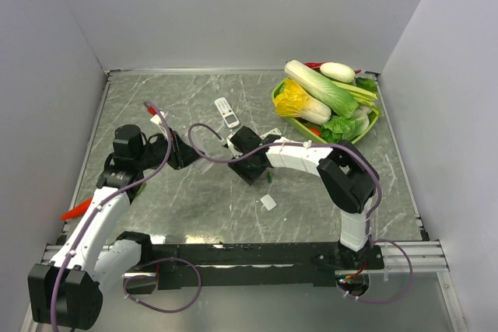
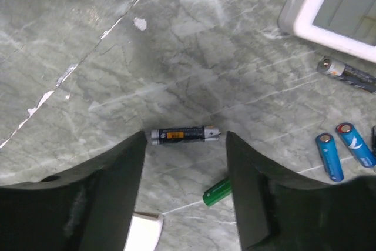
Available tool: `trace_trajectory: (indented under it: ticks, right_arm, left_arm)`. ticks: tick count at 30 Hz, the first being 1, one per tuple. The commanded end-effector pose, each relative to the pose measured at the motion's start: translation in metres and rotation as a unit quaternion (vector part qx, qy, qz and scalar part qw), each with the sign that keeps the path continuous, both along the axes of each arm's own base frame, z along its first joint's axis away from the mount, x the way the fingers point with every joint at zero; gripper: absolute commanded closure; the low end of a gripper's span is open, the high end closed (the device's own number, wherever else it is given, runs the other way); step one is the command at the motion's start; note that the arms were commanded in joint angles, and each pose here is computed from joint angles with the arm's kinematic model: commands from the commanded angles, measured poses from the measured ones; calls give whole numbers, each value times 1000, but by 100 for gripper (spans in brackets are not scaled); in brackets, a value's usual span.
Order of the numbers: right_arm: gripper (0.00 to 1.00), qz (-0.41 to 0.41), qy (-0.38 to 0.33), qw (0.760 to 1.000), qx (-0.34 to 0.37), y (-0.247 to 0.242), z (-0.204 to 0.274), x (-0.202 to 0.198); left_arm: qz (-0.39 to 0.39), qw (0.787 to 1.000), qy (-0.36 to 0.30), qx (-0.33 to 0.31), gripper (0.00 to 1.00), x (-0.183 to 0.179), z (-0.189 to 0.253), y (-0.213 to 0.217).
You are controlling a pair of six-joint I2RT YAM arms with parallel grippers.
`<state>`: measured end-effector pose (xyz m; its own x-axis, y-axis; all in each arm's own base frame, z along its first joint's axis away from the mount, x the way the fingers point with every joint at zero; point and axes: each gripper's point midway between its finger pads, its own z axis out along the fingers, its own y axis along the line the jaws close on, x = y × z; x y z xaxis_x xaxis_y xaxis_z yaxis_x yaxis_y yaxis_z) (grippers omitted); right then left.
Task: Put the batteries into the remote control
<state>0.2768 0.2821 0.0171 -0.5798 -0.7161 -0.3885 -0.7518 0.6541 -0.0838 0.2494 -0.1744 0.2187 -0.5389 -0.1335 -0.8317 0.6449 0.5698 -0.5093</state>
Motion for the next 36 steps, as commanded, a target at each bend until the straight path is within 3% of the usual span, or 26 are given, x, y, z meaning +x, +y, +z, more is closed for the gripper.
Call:
trace_trajectory:
  ticks: [1, 6, 11, 17, 23, 27, 36]
  right_arm:
    - [28, 17, 43, 999, -27, -13, -6, -23]
    - [18, 12, 43, 999, -2, -6, 15, -25]
    - [18, -28, 19, 999, 36, -1, 50, -20]
    - [20, -174, 0, 982, 79, -8, 82, -12]
    - [28, -320, 13, 941, 108, -14, 78, -12]
    - [39, -405, 26, 904, 136, -8, 72, -9]
    - [54, -511, 45, 848, 132, -6, 42, -2]
  left_arm:
    - [6, 999, -34, -5, 99, 4, 15, 2]
    - [8, 999, -36, -5, 99, 4, 16, 2]
    - [13, 999, -35, -6, 99, 5, 17, 3]
    - [24, 999, -40, -5, 99, 4, 20, 6]
    - [32, 999, -44, -6, 99, 4, 22, 8]
    - [31, 998, -47, -7, 99, 2, 24, 8]
    - [28, 998, -48, -10, 99, 0, 26, 7]
